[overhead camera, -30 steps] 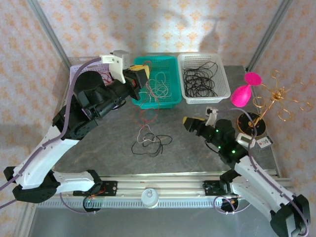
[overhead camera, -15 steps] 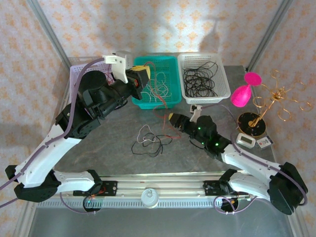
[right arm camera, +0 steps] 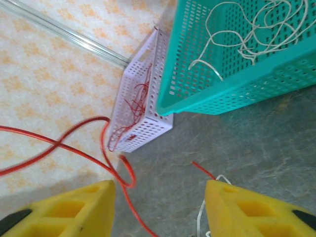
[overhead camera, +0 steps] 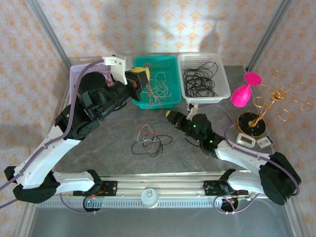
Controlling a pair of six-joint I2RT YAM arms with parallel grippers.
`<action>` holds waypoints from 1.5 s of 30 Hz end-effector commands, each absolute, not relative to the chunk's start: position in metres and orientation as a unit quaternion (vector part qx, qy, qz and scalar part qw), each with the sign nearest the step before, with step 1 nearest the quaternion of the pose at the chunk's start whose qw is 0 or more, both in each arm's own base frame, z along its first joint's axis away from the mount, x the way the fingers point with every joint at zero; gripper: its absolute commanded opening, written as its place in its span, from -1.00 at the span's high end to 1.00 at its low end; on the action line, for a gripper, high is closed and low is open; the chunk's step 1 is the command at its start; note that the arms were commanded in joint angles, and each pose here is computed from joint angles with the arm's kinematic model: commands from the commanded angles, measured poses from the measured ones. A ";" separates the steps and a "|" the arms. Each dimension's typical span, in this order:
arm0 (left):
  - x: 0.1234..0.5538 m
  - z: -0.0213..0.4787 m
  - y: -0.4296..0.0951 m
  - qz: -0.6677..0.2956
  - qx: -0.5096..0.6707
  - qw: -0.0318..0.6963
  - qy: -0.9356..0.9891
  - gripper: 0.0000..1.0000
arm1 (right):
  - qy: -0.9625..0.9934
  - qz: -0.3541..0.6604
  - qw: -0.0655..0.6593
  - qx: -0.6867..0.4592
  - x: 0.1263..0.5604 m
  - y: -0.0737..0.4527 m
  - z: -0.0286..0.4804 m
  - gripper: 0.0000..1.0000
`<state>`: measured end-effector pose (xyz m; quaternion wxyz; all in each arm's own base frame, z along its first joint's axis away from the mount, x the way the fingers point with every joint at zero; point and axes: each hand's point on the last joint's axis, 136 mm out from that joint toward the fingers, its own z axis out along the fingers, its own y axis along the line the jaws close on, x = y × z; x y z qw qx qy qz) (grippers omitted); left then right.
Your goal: Untangle the cables
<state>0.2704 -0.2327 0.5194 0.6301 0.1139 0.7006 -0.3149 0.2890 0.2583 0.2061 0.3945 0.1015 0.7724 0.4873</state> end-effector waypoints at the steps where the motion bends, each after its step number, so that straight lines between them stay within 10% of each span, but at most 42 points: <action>1: 0.266 0.530 -0.228 -0.315 0.117 0.646 0.686 1.00 | 0.745 0.526 0.400 0.095 0.291 0.269 0.234 -0.14; 10: 0.264 0.532 -0.228 -0.319 0.117 0.647 0.683 1.00 | 0.766 0.509 0.378 0.106 0.309 0.285 0.213 -0.14; 27: 0.261 0.549 -0.212 -0.301 0.103 0.671 0.670 1.00 | 0.797 0.455 0.370 0.142 0.325 0.272 0.155 0.90; 45: 0.259 0.599 -0.163 -0.224 0.044 0.748 0.623 1.00 | 0.789 0.354 0.418 0.277 0.296 0.135 0.098 1.00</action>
